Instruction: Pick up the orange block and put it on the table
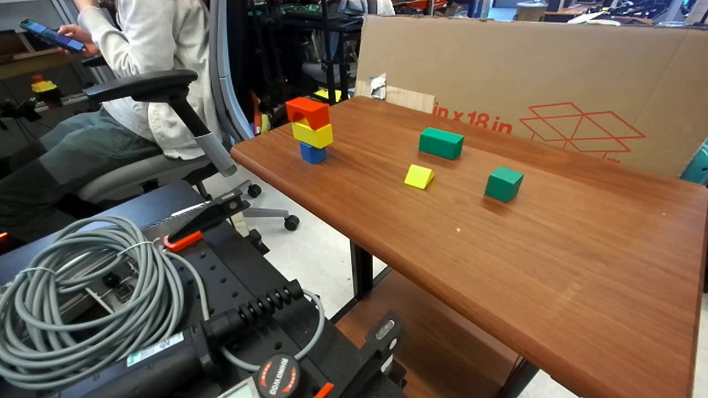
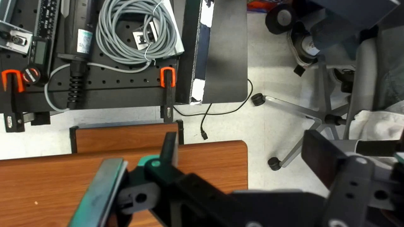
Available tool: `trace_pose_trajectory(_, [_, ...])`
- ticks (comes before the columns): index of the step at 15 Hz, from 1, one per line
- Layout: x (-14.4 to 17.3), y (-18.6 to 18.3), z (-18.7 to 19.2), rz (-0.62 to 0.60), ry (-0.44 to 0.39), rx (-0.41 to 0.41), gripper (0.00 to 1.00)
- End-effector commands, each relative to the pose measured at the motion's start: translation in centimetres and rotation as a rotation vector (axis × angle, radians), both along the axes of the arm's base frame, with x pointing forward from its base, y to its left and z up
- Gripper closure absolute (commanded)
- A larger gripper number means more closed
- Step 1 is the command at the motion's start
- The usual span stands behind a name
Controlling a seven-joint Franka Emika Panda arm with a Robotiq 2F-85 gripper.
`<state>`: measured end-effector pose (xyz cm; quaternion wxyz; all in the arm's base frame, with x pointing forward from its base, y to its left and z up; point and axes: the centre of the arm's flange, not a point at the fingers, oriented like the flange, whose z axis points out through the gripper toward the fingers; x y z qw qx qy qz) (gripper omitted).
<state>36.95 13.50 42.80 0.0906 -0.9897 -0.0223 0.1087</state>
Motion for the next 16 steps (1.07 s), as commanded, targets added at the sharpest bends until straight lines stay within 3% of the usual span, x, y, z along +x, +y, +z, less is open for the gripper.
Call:
trace_pose_trajectory(1, [2.9, 1.1, -4.1, -0.012, -0.025, -0.063, 0.0])
trace_pose_trajectory(6, [5.6, 2.3, -9.1, -0.029, -0.086, -0.148, 0.0])
trace_pose_trajectory(10, [7.7, 2.8, -13.0, -0.024, -0.081, -0.176, 0.0])
trace_pose_trajectory(16, [10.6, 3.2, -16.8, -0.014, -0.13, -0.255, 0.0])
